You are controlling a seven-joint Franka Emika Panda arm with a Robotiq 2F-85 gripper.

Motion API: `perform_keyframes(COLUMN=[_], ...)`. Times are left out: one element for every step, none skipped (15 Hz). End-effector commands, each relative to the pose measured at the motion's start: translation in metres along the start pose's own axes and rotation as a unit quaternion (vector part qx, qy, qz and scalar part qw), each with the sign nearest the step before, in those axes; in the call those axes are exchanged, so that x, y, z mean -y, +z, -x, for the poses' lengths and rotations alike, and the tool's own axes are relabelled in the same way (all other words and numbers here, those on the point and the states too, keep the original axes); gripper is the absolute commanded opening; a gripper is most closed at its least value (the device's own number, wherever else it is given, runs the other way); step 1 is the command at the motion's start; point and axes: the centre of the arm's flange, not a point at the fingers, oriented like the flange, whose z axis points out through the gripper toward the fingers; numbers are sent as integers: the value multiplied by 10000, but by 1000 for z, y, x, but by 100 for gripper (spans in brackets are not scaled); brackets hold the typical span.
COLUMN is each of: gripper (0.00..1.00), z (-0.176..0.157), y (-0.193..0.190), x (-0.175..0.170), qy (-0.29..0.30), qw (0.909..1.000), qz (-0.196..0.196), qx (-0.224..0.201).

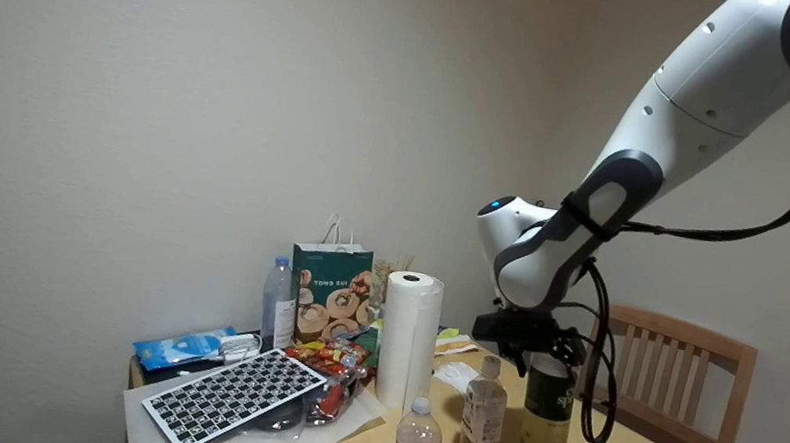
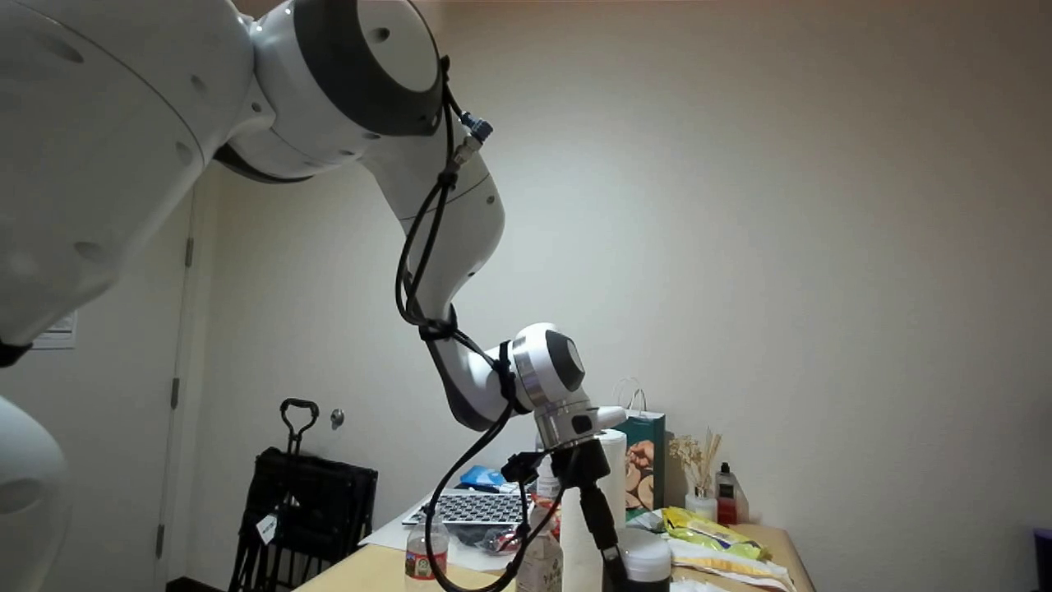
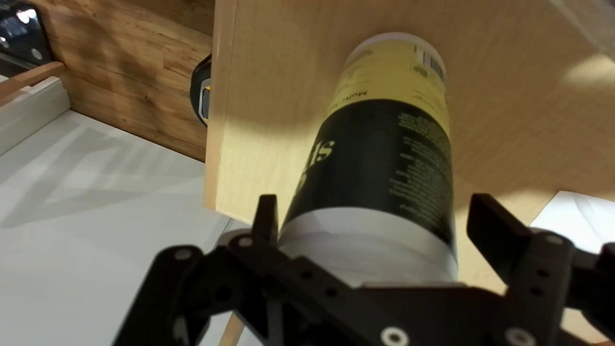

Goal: Move the yellow and brown bottle to the right and then move the water bottle backward

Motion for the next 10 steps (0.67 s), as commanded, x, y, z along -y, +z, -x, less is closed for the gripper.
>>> perform_keyframes(gripper=[100, 100, 100, 100, 100, 100, 100, 100, 100, 100], z=[0, 1, 3, 5, 6, 7, 8, 9, 10, 11], y=[-21, -27, -37, -44, -53, -58, -64, -69, -73, -75], x=[7, 9, 13, 17, 20, 23, 26, 28, 31, 32], qy=[-192, -242, -307, -367, -433, -482, -524, -573, -597, -608], qw=[9997, 9995, 9990, 9985, 9978, 9970, 9964, 9958, 9955, 9952], qz=[-52, -72, -91, -105, -106, -104, -116, -131, -143, -160], qx=[-132, -191, -303, -396, -500, -591, -650, -700, -725, -746])
